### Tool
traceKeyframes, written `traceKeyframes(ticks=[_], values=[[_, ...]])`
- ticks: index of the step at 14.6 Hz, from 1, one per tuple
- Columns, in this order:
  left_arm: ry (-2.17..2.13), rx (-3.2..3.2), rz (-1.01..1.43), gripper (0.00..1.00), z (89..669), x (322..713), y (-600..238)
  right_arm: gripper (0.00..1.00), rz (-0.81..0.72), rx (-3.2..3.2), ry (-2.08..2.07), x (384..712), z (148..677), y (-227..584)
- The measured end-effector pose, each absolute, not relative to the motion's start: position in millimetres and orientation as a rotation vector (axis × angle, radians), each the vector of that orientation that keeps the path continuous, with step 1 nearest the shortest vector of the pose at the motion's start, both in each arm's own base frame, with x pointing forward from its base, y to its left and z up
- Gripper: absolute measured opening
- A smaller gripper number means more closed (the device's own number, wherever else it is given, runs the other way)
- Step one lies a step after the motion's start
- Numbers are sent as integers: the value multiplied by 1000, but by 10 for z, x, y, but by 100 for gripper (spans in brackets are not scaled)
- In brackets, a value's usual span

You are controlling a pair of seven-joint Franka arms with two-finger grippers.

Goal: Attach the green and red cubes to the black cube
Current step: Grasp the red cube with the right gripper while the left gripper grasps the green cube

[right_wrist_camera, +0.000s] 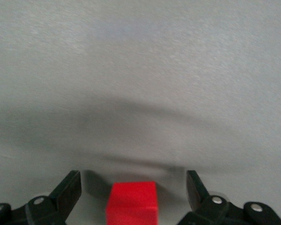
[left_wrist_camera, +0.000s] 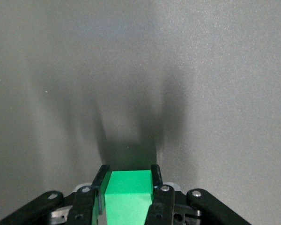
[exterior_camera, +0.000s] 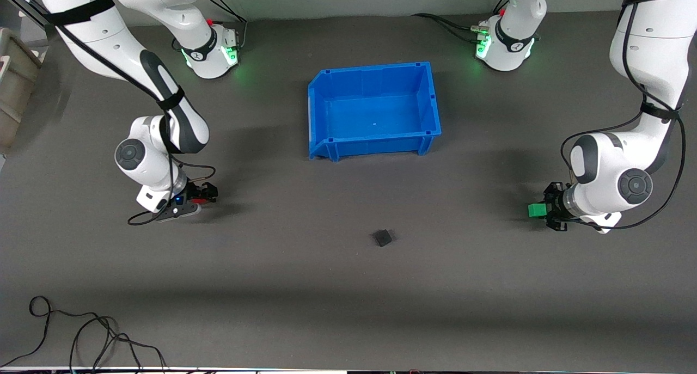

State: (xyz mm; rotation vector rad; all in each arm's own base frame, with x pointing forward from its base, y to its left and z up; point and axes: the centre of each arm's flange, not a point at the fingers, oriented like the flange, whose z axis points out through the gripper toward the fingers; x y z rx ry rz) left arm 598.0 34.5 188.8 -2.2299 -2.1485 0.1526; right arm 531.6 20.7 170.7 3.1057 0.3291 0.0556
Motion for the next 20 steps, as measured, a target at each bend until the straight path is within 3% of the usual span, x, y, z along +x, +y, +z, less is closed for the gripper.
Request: traceKeyframes(ticks=[8,10,11,13,20], values=[[-2170,-2213,150,40,2478,6364,70,80,30,3108,329,5300,1692,203],[-2226,-2167,132,40,2712,6507,-79,68,30,3109,330,5301,1693,206],[-2249,-2153,121,40,2779,6554,-173,68,30,3109,330,5301,1694,206],[-2264,-2143,115,40,2794,6603,-397,52,36,3109,332,5311,1717,214],[-2263,-2188,122,40,2772,6761,-786,40,34,3110,332,5315,1731,220]])
